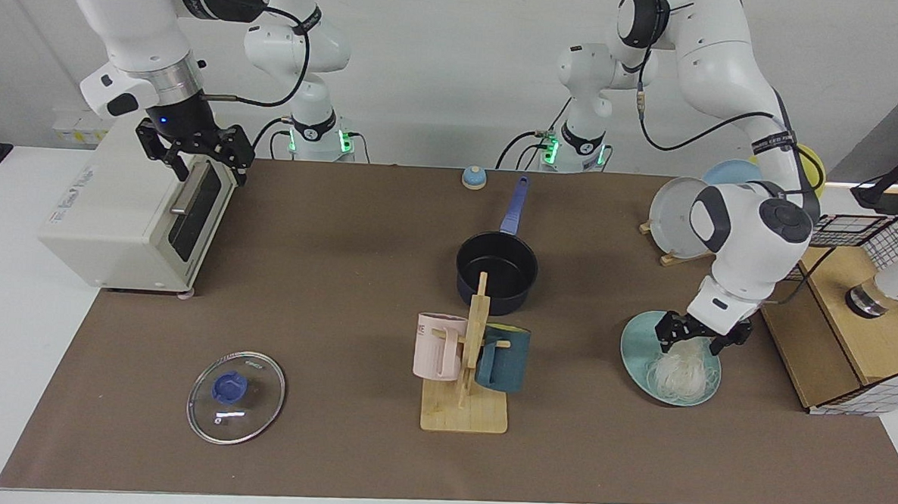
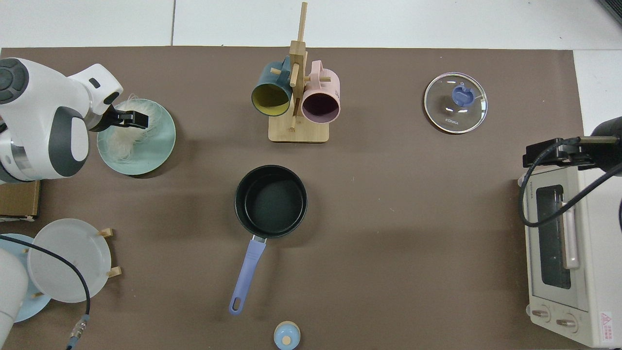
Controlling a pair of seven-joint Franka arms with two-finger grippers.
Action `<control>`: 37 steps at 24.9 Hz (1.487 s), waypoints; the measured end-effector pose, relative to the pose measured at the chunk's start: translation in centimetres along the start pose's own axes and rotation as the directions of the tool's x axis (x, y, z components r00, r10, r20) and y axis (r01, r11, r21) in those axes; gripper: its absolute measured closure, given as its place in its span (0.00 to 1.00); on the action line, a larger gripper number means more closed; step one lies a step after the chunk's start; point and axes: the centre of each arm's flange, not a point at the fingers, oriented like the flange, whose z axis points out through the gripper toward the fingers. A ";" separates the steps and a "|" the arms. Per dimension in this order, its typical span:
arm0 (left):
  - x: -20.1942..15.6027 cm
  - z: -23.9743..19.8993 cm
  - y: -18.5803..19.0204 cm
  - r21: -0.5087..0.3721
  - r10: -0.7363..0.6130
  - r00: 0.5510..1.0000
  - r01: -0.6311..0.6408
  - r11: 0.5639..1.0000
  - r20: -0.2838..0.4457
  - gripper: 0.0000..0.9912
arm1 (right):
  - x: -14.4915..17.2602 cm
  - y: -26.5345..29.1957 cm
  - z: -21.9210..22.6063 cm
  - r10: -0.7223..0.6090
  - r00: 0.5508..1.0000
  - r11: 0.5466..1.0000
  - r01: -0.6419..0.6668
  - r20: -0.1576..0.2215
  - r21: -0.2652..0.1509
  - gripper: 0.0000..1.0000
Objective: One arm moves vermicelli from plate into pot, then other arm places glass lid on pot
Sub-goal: 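Grasp the white vermicelli bundle with the left gripper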
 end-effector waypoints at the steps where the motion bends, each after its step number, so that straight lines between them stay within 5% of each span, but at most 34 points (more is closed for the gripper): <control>1: -0.1 0.9 0.1 0.000 0.002 1.000 -0.002 1.000 -0.003 0.00 | 0.0 0.0 0.0 0.000 1.000 1.000 0.000 -0.002 0.000 0.00; 16: -0.6 7.5 -0.1 0.007 -0.001 0.999 0.002 1.000 -0.044 0.03 | 0.4 0.0 -0.2 0.001 0.999 1.000 -0.001 -0.036 0.003 0.00; 24: -0.5 7.3 -0.5 0.008 -0.006 0.999 0.007 1.000 -0.050 0.56 | 0.5 0.3 -0.2 0.007 0.999 1.000 -0.007 -0.036 0.002 0.00; 37: -0.2 1.5 -0.7 0.008 -0.008 0.999 0.008 1.000 -0.034 0.67 | 0.7 0.8 0.1 -0.022 0.999 1.000 0.021 -0.037 -0.022 0.00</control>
